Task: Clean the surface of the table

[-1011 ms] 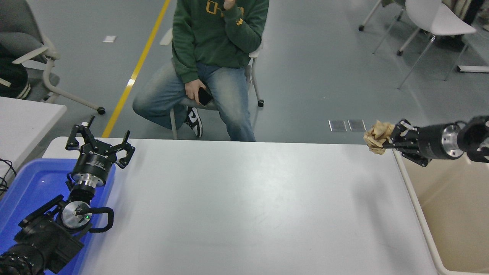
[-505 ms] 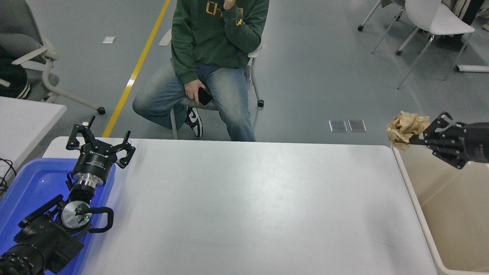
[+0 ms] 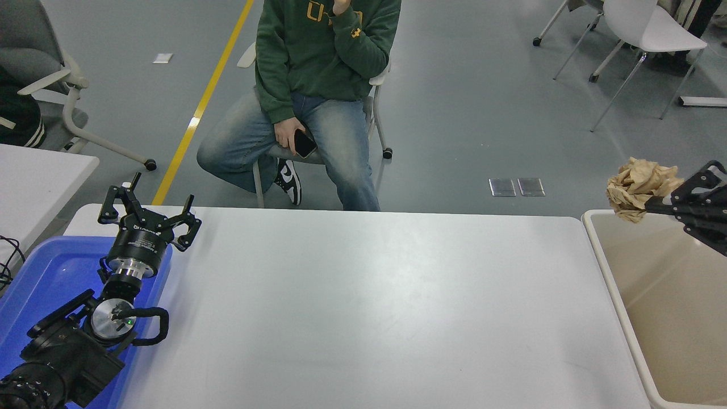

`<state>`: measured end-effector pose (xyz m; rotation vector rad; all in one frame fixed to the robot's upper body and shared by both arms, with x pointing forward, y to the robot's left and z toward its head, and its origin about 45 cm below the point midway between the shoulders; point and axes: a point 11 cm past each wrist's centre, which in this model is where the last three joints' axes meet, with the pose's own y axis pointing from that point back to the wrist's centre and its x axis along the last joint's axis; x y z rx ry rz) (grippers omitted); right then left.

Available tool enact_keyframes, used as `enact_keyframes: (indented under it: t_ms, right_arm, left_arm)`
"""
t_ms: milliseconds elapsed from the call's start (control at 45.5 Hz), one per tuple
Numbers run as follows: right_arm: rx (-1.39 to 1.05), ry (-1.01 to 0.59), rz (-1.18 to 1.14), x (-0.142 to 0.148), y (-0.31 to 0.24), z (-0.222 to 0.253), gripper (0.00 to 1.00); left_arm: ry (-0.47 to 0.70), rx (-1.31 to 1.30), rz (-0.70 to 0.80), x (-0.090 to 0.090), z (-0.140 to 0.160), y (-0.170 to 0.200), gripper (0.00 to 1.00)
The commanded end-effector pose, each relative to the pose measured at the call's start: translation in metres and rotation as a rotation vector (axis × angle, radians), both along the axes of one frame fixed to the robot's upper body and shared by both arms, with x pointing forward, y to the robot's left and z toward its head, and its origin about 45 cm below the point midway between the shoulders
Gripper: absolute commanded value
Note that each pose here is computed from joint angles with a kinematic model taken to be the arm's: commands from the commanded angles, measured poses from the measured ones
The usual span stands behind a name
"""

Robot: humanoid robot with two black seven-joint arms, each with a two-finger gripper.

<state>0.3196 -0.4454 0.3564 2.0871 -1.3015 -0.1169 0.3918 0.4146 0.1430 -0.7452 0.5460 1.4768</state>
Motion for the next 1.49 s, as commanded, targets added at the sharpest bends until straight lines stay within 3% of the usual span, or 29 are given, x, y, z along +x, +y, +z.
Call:
enact_keyframes:
  t_ms: [0,374,945,1473]
  right_arm:
    - [-0.013,-0.008,-0.016,-0.003,-0.007,0.004,0.00]
    - [-0.166,-0.053,-0.190,0.007,-0.053,-0.004,0.00]
    - [-0.439,0.050,-0.522,0.027,-0.136,-0.113,0.00]
    - [-0.578,0.050,-0.671,0.047,-0.142,-0.171,0.00]
  left_arm:
    - [0.001,0.000,-0.001,0.000,0.000,0.000,1.00]
    - [0.000,0.000,0.001,0.000,0.000,0.000,1.00]
    - [-0.001,-0.001,0.002,0.000,0.000,0.000,1.00]
    - [-0.001,-0.001,0.002,0.000,0.000,0.000,1.00]
